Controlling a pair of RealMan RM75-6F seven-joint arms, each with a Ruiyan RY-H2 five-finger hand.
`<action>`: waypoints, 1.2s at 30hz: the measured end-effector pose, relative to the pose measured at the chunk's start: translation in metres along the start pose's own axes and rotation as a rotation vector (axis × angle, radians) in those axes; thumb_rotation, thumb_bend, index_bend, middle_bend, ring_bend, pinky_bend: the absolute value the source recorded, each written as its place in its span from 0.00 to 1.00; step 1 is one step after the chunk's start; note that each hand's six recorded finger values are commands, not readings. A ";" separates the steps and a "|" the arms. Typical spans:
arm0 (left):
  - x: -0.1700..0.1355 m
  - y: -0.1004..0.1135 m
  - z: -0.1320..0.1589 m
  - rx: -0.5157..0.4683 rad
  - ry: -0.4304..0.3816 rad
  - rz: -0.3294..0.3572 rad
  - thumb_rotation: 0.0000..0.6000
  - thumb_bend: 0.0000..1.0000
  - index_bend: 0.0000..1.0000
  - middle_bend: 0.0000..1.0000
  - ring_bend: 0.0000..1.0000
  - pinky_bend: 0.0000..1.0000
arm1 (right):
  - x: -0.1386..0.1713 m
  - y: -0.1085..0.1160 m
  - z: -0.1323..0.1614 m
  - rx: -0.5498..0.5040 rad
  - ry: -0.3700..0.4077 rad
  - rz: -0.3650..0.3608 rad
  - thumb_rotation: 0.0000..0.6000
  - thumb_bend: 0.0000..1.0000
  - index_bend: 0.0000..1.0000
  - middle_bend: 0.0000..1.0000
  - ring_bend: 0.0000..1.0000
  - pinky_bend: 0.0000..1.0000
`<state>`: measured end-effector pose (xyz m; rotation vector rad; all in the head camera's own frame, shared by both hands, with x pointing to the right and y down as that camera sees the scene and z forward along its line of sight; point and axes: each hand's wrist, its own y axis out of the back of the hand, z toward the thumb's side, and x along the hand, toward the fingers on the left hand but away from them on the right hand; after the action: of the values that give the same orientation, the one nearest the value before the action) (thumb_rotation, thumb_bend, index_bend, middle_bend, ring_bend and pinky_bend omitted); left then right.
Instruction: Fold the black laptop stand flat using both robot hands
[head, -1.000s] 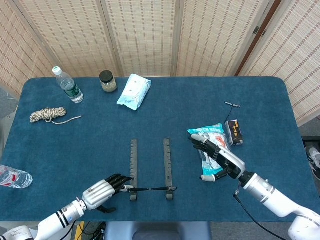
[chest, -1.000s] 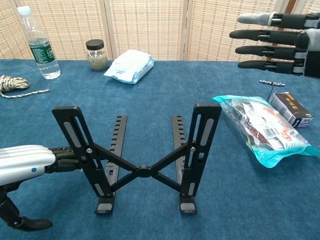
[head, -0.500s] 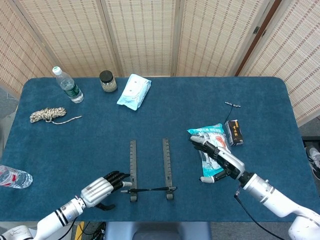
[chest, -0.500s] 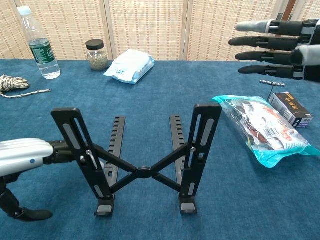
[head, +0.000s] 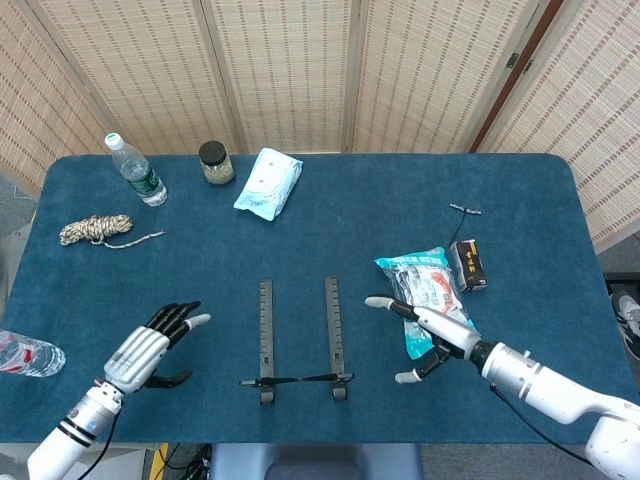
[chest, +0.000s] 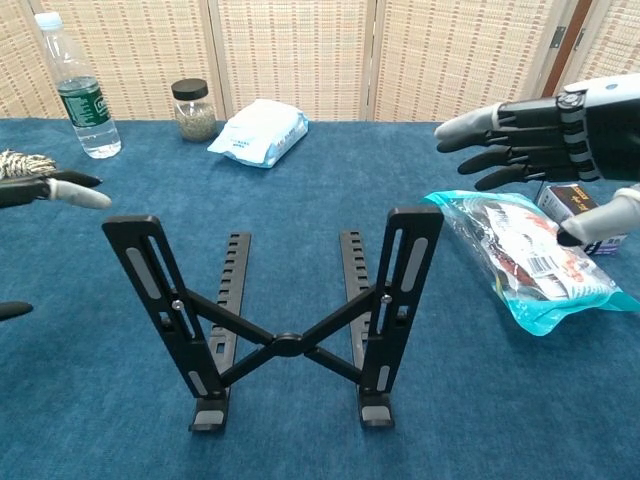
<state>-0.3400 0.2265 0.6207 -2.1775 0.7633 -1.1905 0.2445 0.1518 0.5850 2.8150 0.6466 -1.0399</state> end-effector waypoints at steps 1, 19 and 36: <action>-0.003 0.003 -0.003 -0.002 0.014 0.013 1.00 0.25 0.11 0.02 0.01 0.00 | -0.002 -0.001 0.001 0.011 -0.004 0.007 1.00 0.00 0.00 0.00 0.00 0.05; -0.026 0.015 -0.015 -0.014 0.083 0.076 1.00 0.25 0.10 0.02 0.01 0.00 | -0.048 -0.030 0.025 0.044 0.016 0.088 1.00 0.00 0.00 0.00 0.00 0.05; -0.023 0.023 -0.022 0.066 0.097 0.083 1.00 0.25 0.10 0.01 0.01 0.00 | -0.090 -0.018 0.015 0.014 -0.018 -0.131 1.00 0.00 0.00 0.00 0.00 0.05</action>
<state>-0.3743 0.2226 0.6022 -2.0269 0.8341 -1.2689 0.1663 0.1326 0.6318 2.8046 0.8356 -1.0929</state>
